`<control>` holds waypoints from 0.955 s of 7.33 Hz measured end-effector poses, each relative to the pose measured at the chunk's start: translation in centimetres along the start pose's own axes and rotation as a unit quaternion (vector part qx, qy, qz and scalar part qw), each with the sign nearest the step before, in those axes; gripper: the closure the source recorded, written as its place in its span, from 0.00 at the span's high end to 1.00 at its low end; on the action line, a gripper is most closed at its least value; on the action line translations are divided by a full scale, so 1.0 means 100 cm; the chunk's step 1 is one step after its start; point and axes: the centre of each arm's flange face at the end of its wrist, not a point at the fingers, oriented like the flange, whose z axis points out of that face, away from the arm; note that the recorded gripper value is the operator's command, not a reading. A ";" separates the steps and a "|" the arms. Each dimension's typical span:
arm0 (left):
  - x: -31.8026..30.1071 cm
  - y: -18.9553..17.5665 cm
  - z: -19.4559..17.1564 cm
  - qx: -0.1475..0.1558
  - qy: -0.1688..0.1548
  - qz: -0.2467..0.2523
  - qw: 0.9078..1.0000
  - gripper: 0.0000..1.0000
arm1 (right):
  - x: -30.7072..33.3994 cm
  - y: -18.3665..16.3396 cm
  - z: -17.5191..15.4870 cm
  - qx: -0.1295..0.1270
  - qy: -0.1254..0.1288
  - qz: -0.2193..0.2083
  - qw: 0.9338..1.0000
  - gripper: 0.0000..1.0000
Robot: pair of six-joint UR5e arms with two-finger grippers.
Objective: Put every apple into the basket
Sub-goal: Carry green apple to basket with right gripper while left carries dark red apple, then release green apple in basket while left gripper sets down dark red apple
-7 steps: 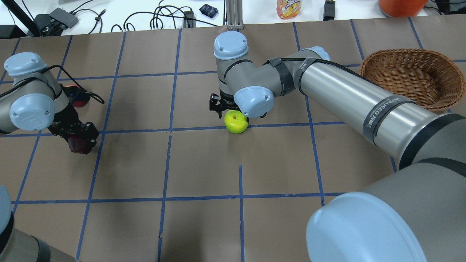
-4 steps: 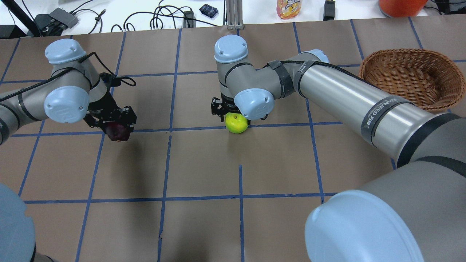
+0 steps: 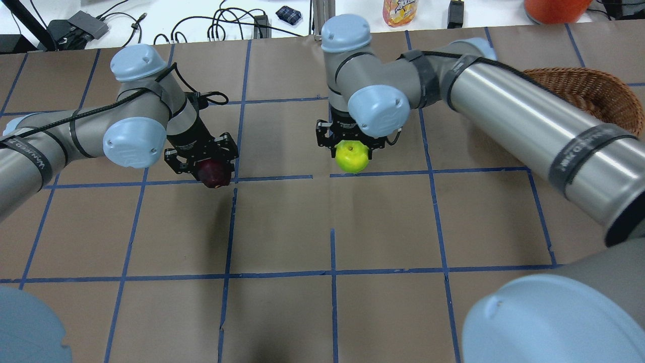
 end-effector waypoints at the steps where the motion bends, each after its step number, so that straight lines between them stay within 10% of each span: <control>1: 0.045 0.013 0.005 0.003 0.007 -0.020 1.000 0.24 | 0.065 -0.013 -0.039 -0.013 0.004 0.005 1.000 0.00; 4: 0.161 0.044 0.042 0.003 0.052 -0.044 0.998 0.54 | 0.258 -0.049 -0.087 -0.014 0.056 -0.044 0.997 0.00; 6: 0.185 0.052 0.071 -0.020 0.064 -0.054 0.996 1.00 | 0.370 -0.082 -0.072 0.012 0.071 -0.070 0.995 0.00; 7: 0.193 0.055 0.075 -0.032 0.079 -0.062 0.994 1.00 | 0.409 -0.099 -0.057 0.028 0.079 -0.072 0.994 0.00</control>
